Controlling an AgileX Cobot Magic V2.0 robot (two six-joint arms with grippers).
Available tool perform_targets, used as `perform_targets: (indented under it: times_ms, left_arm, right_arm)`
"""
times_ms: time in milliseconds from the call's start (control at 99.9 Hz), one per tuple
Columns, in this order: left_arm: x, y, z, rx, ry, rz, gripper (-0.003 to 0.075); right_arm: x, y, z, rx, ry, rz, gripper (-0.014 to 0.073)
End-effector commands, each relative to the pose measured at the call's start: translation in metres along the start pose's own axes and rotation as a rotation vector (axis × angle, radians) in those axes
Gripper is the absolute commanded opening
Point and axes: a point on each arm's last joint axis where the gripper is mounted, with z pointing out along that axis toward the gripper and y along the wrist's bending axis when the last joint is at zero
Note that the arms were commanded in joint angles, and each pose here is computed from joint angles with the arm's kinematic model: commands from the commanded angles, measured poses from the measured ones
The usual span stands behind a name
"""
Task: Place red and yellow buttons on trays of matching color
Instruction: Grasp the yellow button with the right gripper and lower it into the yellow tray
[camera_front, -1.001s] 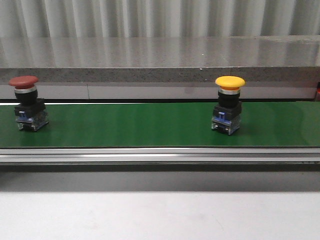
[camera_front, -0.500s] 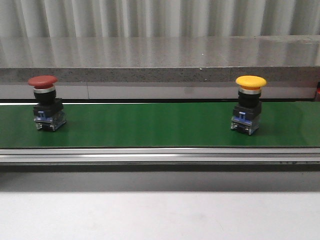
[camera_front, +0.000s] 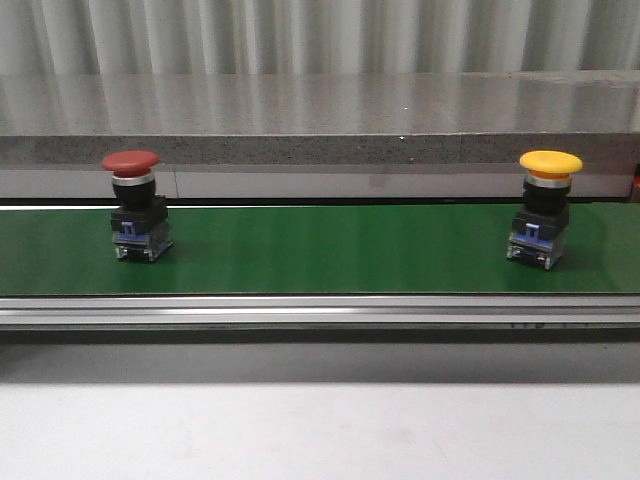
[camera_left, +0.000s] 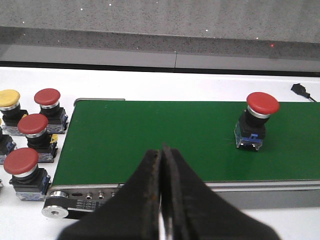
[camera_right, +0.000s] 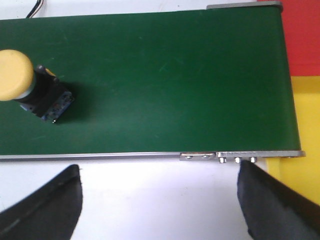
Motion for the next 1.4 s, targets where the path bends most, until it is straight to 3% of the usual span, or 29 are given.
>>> perform_targets:
  times_ms: [0,420,430,440,540,640,841,1161,1391]
  left_arm:
    - [-0.014,-0.002,-0.003,0.018,-0.098,0.002,-0.0020]
    - [-0.014,-0.002,-0.003,0.018,-0.098,0.002,-0.0020]
    - [-0.014,-0.002,-0.003,0.018,-0.098,0.002,-0.0020]
    - [-0.014,-0.002,-0.003,0.018,-0.098,0.002,-0.0020]
    - [-0.014,-0.002,-0.003,0.018,-0.098,0.002,-0.0020]
    - [-0.014,-0.002,-0.003,0.018,-0.098,0.002,-0.0020]
    - [-0.014,-0.002,-0.003,0.018,-0.098,0.002,-0.0020]
    - [-0.014,-0.002,-0.003,0.018,-0.098,0.002,-0.0020]
    - [-0.014,-0.002,-0.003,0.018,-0.098,0.002,-0.0020]
  right_arm:
    - [-0.018,0.007,-0.009,-0.029,-0.102,-0.033,0.0646]
    - [-0.050,0.050,0.033,-0.118,0.010,-0.183,0.0646]
    - [-0.068,0.054,0.099,-0.070,0.147,-0.180,0.0426]
    - [-0.068,0.053,0.101,-0.067,0.157,-0.177,0.0393]
    - [-0.068,0.048,0.100,-0.053,0.178,-0.158,0.0184]
    - [-0.073,0.040,0.091,-0.036,0.181,-0.134,0.0113]
    - [-0.084,0.001,0.066,0.041,0.162,-0.026,0.0113]
    - [-0.081,-0.106,0.041,0.269,0.112,0.315,0.0113]
    - [-0.074,-0.159,0.028,0.391,0.014,0.510,0.0113]
